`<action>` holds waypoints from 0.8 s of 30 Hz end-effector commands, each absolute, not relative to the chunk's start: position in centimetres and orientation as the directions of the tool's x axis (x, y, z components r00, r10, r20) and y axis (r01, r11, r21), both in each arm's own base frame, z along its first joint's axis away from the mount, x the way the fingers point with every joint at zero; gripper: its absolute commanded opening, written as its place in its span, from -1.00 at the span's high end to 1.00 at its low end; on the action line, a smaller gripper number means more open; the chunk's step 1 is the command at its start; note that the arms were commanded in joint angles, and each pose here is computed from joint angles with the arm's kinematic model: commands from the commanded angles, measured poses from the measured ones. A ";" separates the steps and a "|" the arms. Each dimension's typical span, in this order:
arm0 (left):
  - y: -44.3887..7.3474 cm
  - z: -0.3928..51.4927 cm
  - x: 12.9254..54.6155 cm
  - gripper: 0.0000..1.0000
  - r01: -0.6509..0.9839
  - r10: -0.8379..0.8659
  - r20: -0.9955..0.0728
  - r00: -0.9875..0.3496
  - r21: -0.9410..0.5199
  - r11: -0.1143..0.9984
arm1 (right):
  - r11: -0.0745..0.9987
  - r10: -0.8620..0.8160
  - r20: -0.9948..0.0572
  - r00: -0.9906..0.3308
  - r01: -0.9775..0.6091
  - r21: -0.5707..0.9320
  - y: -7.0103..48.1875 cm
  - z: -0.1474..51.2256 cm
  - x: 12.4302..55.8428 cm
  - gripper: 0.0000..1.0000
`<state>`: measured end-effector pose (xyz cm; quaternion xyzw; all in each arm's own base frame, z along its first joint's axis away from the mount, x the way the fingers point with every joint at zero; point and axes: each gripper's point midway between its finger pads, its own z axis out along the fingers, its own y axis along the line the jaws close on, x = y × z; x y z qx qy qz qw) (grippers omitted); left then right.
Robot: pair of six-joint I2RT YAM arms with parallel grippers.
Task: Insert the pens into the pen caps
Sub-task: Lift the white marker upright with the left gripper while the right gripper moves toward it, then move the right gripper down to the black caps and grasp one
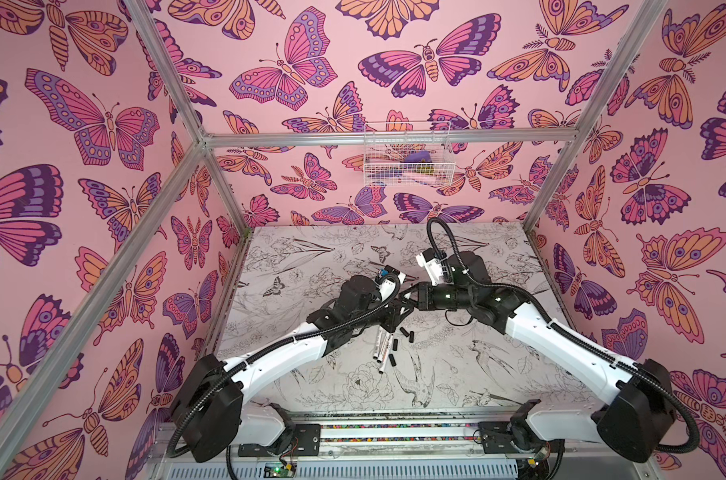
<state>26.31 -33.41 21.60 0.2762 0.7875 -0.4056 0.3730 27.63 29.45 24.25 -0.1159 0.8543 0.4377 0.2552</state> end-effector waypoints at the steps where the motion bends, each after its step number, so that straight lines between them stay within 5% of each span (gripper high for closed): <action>1: -32.9 22.8 26.4 0.56 0.742 0.128 -0.822 -0.554 -0.419 0.523 | 0.620 -0.006 -0.576 -0.818 -0.455 0.639 28.8 25.2 27.3 0.88; 7: -33.2 22.7 26.3 0.38 0.745 0.134 -0.817 -0.561 -0.428 0.511 | 0.619 -0.026 -0.582 -0.813 -0.470 0.629 28.7 25.2 26.9 0.91; 16: -33.7 22.5 26.2 1.00 0.741 0.135 -0.801 -0.583 -0.456 0.493 | 0.617 -0.038 -0.583 -0.811 -0.479 0.625 28.7 25.2 26.6 0.91; 18: -33.6 22.2 26.4 1.00 0.731 0.124 -0.799 -0.589 -0.461 0.504 | 0.614 -0.039 -0.585 -0.810 -0.481 0.626 28.7 25.3 26.5 0.86; 22: -31.1 19.9 28.6 1.00 0.604 0.048 -0.787 -0.615 -0.432 0.670 | 0.644 -0.010 -0.613 -0.790 -0.474 0.600 27.9 25.7 27.0 0.06; 24: -29.1 18.5 29.4 1.00 0.517 0.004 -0.781 -0.624 -0.409 0.752 | 0.671 0.022 -0.634 -0.773 -0.459 0.583 27.1 25.8 27.4 -0.10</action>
